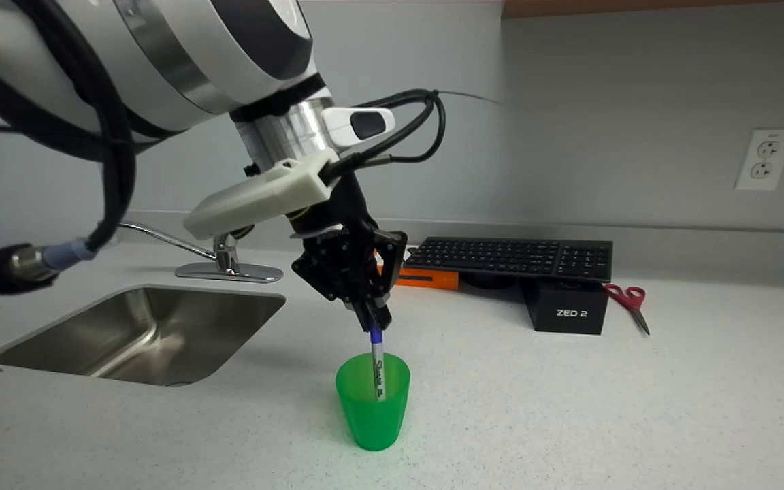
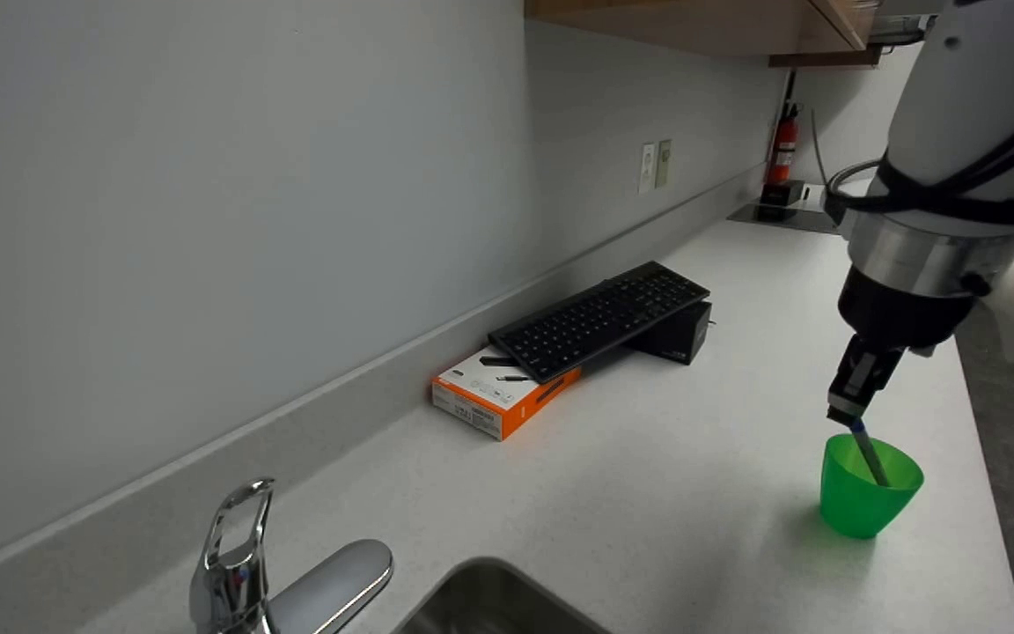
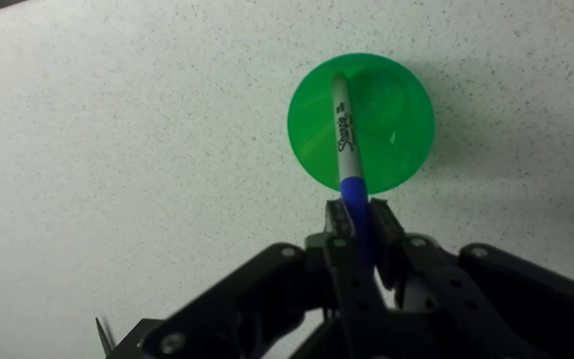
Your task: Put the marker on the counter
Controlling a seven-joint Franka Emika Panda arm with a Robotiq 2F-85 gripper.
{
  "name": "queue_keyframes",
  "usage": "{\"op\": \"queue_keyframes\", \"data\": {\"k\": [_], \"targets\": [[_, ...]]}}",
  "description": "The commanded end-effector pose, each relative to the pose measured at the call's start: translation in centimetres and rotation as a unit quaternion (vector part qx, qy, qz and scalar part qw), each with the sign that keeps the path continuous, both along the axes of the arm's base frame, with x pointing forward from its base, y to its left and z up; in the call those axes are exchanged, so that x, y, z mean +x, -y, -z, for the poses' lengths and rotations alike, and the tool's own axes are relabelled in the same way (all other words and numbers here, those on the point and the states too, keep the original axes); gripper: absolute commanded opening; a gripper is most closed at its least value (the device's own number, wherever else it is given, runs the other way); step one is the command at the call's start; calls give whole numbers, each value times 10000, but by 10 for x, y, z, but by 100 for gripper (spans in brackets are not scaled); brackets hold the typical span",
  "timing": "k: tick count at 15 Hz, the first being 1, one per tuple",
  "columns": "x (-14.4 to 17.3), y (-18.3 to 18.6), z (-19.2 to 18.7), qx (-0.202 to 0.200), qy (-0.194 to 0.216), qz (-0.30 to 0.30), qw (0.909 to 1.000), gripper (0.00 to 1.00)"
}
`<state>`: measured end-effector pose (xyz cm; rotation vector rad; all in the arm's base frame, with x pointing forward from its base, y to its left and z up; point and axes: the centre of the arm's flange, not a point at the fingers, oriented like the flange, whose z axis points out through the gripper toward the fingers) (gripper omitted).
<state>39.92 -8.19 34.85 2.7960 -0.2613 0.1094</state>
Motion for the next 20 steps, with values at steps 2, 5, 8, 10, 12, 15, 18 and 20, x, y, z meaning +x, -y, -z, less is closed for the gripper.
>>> {"op": "queue_keyframes", "data": {"k": [2,5,8,10,12,15,18,20], "targets": [[-55,-13,-76,276,674,-501,9961,4],[-55,-31,-99,591,1082,-881,9885,4],[-26,-59,-92,772,1138,-1123,9841,4],[-5,-75,-71,887,912,-1227,9843,4],[13,-85,-43,968,622,-1285,9850,4],[33,-91,-8,1054,156,-1325,9854,4],[51,-87,15,1059,-158,-1268,9861,4],[63,-86,25,1067,-267,-1230,9863,4]]}}
